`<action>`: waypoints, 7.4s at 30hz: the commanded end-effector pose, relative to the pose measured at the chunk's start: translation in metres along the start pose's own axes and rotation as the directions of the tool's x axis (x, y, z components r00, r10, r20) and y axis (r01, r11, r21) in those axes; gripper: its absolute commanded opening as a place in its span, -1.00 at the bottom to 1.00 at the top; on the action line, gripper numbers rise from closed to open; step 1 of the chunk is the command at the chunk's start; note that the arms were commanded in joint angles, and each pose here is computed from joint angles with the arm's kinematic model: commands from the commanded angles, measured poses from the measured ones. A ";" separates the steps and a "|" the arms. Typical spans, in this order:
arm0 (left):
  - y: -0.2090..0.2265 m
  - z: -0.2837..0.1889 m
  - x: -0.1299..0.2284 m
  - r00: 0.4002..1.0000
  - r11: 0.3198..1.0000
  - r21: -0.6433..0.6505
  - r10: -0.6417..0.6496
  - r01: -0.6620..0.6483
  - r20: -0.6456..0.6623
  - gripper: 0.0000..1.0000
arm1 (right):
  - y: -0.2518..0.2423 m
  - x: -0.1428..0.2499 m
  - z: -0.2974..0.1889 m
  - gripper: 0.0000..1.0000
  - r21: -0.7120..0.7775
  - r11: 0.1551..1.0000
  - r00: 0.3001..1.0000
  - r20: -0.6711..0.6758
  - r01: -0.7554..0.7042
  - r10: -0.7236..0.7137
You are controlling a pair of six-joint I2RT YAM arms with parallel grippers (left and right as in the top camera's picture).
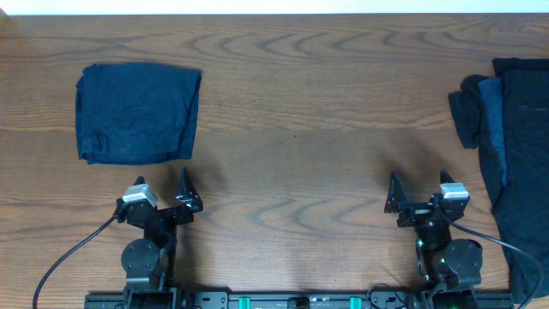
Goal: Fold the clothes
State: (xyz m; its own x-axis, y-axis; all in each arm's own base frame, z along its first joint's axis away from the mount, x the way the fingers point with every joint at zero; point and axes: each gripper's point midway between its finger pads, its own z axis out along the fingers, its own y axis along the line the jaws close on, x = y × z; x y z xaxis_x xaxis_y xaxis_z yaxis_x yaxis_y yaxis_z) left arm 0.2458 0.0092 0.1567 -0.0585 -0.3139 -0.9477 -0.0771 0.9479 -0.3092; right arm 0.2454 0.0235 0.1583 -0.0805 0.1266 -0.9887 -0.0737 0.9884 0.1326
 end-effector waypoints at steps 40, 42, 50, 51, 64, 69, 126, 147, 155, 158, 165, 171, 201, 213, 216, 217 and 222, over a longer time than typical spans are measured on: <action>0.003 0.000 0.002 1.000 1.000 -0.013 0.021 -0.021 -0.001 0.96 | 0.000 0.000 0.000 0.98 0.003 1.000 1.000 0.002 0.015 -0.015; 0.003 0.000 0.002 1.000 1.000 -0.013 0.021 -0.021 -0.001 0.96 | 0.000 0.000 0.000 0.98 0.003 1.000 1.000 0.002 0.015 -0.015; 0.003 0.000 0.002 1.000 1.000 -0.013 0.021 -0.021 -0.001 0.96 | 0.000 0.000 0.000 0.99 0.003 1.000 1.000 0.002 0.015 -0.015; 0.002 0.000 0.002 1.000 1.000 -0.012 0.021 -0.021 -0.001 0.96 | 0.000 0.000 0.000 0.99 0.003 1.000 1.000 0.002 0.015 -0.015; 0.002 0.000 0.002 1.000 1.000 -0.012 0.021 -0.021 -0.001 0.96 | 0.000 0.000 0.000 0.98 0.003 1.000 1.000 0.002 0.015 -0.015; 0.003 0.000 0.002 1.000 1.000 -0.013 0.021 -0.021 -0.001 0.96 | 0.000 0.000 0.000 0.98 0.003 1.000 1.000 0.002 0.015 -0.015; 0.003 0.000 0.002 1.000 1.000 -0.013 0.021 -0.021 -0.001 0.96 | 0.000 0.000 0.000 0.99 0.003 1.000 1.000 0.002 0.015 -0.015; 0.004 0.000 0.007 1.000 1.000 -0.019 0.022 -0.023 -0.021 0.96 | 0.000 0.000 0.000 0.98 0.003 1.000 1.000 0.002 0.015 -0.015; 0.008 -0.001 0.019 0.997 0.999 -0.034 0.025 -0.027 -0.071 0.96 | 0.000 0.000 0.000 0.98 0.003 1.000 1.000 0.002 0.015 -0.015; 0.008 -0.001 0.019 0.997 0.999 -0.034 0.025 -0.027 -0.071 0.96 | 0.000 0.000 0.000 0.99 0.003 1.000 1.000 0.002 0.015 -0.015; 0.008 -0.001 0.019 0.997 0.999 -0.034 0.025 -0.028 -0.071 0.96 | 0.000 0.000 0.000 0.99 0.003 1.000 1.000 0.002 0.015 -0.015; 0.008 -0.001 0.019 0.997 0.999 -0.034 0.025 -0.027 -0.071 0.96 | 0.000 0.000 0.000 0.98 0.003 1.000 1.000 0.002 0.015 -0.015; 0.008 -0.001 0.019 0.997 0.999 -0.034 0.025 -0.027 -0.071 0.96 | 0.000 0.000 0.000 0.98 0.003 1.000 1.000 0.002 0.015 -0.015; 0.008 -0.001 0.019 0.997 0.999 -0.034 0.025 -0.027 -0.071 0.96 | 0.000 0.000 0.000 0.99 0.003 1.000 1.000 0.002 0.015 -0.015; 0.008 -0.001 0.019 0.997 0.999 -0.034 0.025 -0.027 -0.071 0.96 | 0.000 0.000 0.000 0.98 0.003 1.000 1.000 0.002 0.015 -0.015; 0.008 -0.001 0.019 0.997 0.999 -0.034 0.025 -0.027 -0.071 0.96 | 0.000 0.000 0.000 0.99 0.003 1.000 1.000 0.002 0.015 -0.015; 0.008 -0.001 0.019 0.997 0.999 -0.034 0.025 -0.027 -0.071 0.96 | 0.000 0.000 0.000 0.98 0.003 1.000 1.000 0.002 0.015 -0.015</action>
State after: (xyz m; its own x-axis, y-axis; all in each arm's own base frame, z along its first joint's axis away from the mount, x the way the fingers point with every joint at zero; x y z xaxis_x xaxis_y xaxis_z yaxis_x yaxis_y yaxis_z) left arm 0.2448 0.0090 0.1537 -0.0794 -0.3138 -0.9462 -0.0827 0.9480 -0.3075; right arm 0.2454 0.0235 0.1583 -0.0803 0.1228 -0.9892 -0.0740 0.9889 0.1288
